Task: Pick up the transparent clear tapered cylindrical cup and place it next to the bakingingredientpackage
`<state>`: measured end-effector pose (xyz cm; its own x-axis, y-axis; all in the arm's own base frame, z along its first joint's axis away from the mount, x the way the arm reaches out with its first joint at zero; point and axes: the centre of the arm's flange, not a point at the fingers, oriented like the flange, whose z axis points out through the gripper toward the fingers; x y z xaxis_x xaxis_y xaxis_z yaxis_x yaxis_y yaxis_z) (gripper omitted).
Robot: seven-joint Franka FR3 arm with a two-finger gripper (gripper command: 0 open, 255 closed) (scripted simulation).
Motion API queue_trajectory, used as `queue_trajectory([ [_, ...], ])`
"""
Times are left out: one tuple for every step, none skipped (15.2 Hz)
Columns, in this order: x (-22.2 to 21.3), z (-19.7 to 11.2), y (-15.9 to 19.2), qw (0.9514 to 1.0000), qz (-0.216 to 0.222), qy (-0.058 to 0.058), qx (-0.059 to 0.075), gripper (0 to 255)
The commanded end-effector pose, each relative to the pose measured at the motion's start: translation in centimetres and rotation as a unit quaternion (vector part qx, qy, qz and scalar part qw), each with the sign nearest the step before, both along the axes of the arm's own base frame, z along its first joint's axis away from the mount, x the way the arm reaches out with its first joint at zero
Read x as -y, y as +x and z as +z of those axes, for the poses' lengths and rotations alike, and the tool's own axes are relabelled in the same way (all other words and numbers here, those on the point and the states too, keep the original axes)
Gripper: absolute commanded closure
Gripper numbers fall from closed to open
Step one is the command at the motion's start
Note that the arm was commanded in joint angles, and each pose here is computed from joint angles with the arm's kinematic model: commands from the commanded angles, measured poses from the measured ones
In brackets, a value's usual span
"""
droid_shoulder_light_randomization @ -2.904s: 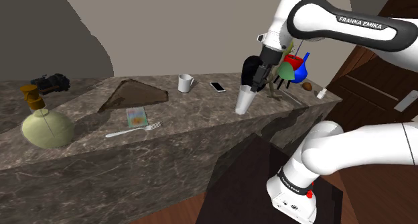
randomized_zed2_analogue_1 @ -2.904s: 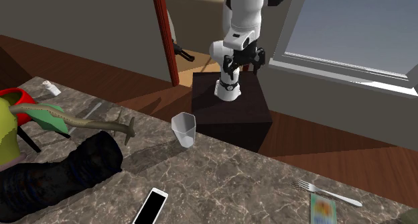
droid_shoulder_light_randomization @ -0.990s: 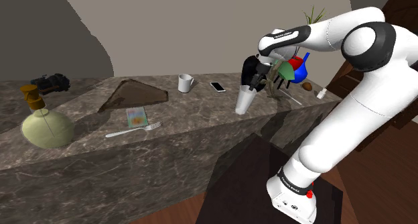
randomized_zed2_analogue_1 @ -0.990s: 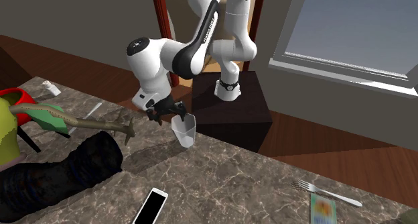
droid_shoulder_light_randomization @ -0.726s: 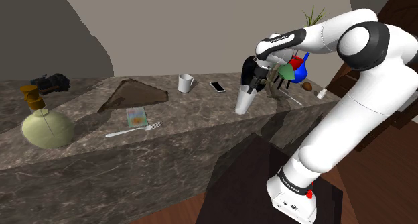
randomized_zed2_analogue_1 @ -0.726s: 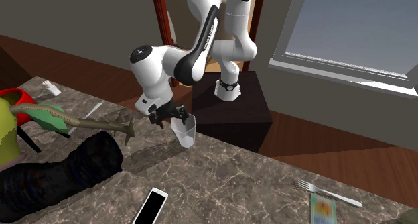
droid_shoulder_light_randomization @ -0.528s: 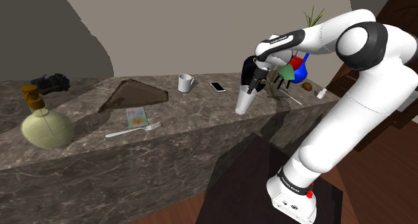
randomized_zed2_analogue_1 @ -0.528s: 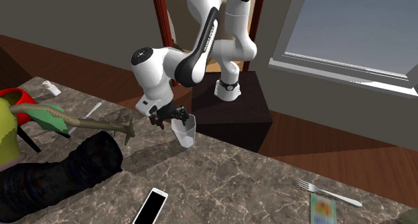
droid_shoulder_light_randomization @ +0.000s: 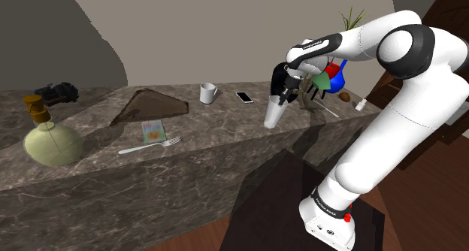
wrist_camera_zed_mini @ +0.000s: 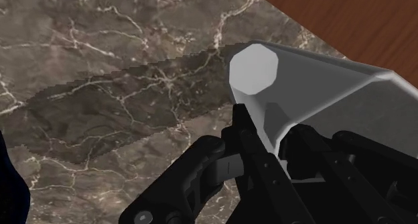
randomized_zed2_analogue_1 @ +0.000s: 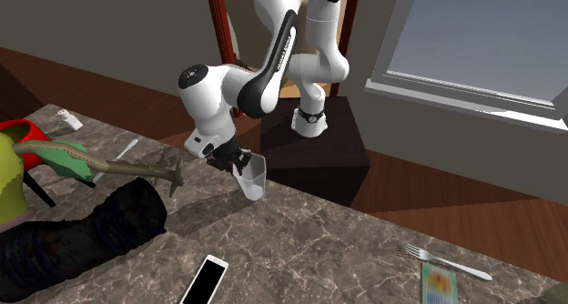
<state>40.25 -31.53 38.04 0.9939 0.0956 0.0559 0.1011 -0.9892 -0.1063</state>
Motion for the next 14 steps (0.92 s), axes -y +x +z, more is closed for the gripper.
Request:
queue_trajectory([
  [0.0,0.0,0.0,1.0000,0.000,0.000,0.000,255],
  [0.0,0.0,0.0,1.0000,0.000,0.000,0.000,255],
  [0.0,0.0,0.0,1.0000,0.000,0.000,0.000,255],
  [0.0,0.0,0.0,1.0000,0.000,0.000,0.000,255],
  [0.0,0.0,0.0,1.0000,0.000,0.000,0.000,255],
  [0.0,0.0,0.0,1.0000,0.000,0.000,0.000,255],
  [0.0,0.0,0.0,1.0000,0.000,0.000,0.000,255],
  [0.0,0.5,0.0,1.0000,0.000,0.000,0.000,255],
  [0.0,1.1,0.0,1.0000,0.000,0.000,0.000,255],
  [0.0,1.6,0.0,1.0000,0.000,0.000,0.000,255],
  [0.0,2.1,0.0,1.0000,0.000,0.000,0.000,255],
  [0.0,2.6,0.0,1.0000,0.000,0.000,0.000,255],
  [0.0,3.2,0.0,1.0000,0.000,0.000,0.000,255],
  [0.0,3.7,0.0,1.0000,0.000,0.000,0.000,255],
])
